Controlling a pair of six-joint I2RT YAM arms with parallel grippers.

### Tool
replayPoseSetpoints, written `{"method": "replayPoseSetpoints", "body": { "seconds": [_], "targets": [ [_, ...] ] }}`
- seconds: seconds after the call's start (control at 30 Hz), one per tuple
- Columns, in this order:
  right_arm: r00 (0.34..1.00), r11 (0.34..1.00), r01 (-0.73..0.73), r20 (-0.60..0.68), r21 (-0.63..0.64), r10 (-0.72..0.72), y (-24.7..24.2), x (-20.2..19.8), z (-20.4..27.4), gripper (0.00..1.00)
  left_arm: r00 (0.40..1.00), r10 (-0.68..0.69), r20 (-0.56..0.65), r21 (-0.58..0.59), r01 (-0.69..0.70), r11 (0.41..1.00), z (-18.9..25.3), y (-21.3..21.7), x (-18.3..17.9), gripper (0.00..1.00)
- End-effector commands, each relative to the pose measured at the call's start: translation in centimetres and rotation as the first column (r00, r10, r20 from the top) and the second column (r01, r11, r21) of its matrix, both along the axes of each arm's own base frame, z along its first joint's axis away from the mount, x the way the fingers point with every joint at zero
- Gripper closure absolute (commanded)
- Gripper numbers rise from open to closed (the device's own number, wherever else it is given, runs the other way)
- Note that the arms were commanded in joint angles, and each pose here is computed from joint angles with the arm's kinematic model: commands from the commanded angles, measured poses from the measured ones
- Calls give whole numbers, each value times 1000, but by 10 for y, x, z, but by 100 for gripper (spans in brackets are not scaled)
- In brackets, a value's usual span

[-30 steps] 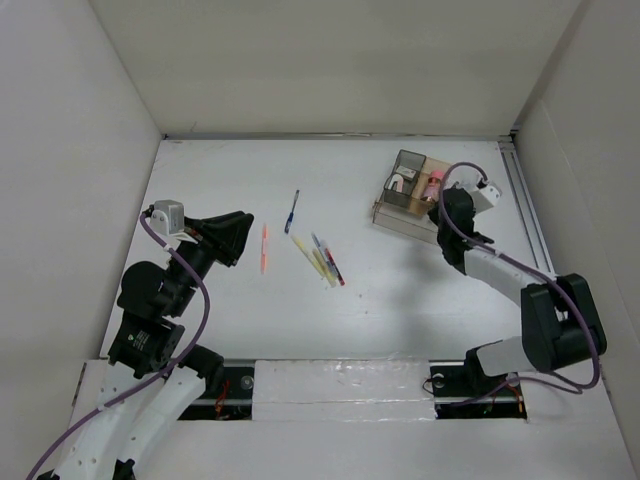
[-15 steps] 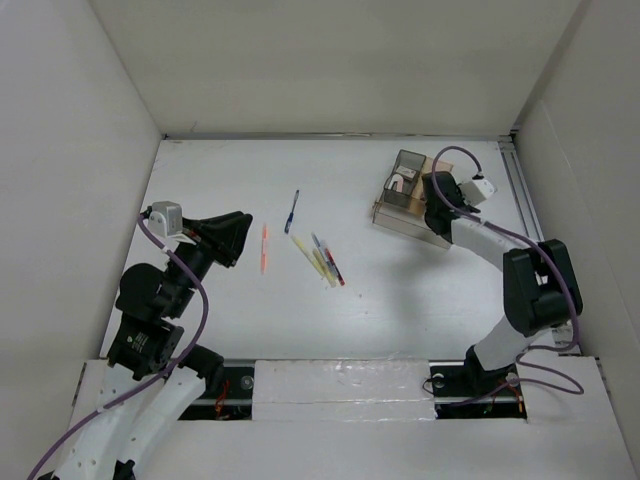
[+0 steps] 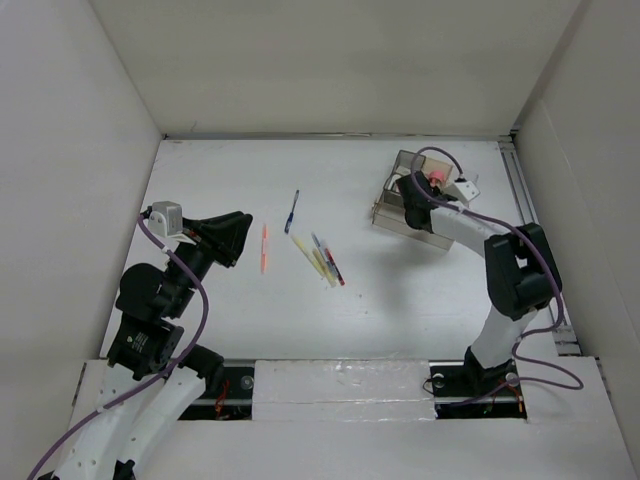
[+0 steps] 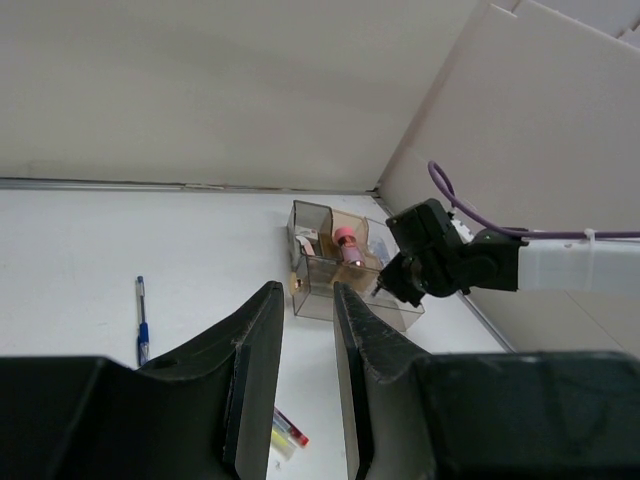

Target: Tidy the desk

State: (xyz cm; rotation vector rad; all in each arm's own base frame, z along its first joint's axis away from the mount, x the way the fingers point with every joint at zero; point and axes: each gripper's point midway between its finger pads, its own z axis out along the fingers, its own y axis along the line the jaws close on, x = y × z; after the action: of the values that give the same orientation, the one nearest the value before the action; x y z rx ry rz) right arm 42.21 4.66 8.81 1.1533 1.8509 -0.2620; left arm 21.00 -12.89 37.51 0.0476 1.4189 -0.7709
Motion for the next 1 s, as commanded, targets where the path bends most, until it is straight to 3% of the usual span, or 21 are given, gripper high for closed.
{"method": "replayPoseSetpoints", "body": {
  "seconds": [0.0,0.03,0.17,0.3,0.43,0.6,0.97],
  "targets": [
    [997,1000,-6,77,3,5,-3,-6,18,84,999,4,41,-12,-4,1000,9,2,-3,77],
    [995,1000,-23,98,4,22,-4,-12,23,70,999,3,40,-11,-3,1000,9,2,-2,77],
    [984,995,-102,146,18,98,-5,-9,41,51,999,2,44,-13,-1,1000,10,2,-3,77],
    [969,982,-188,168,22,182,-18,2,50,50,999,0,46,-13,1,1000,11,2,-3,77],
    [977,983,-177,129,55,169,-53,6,34,48,999,-2,41,-12,2,1000,10,1,-2,77],
    [976,954,-217,80,206,205,-94,13,-4,47,999,-3,40,-11,4,1000,10,0,-2,77],
    [941,913,-337,58,228,333,-84,19,-17,47,999,-7,42,-13,7,1000,11,0,-2,77]
  ]
}}
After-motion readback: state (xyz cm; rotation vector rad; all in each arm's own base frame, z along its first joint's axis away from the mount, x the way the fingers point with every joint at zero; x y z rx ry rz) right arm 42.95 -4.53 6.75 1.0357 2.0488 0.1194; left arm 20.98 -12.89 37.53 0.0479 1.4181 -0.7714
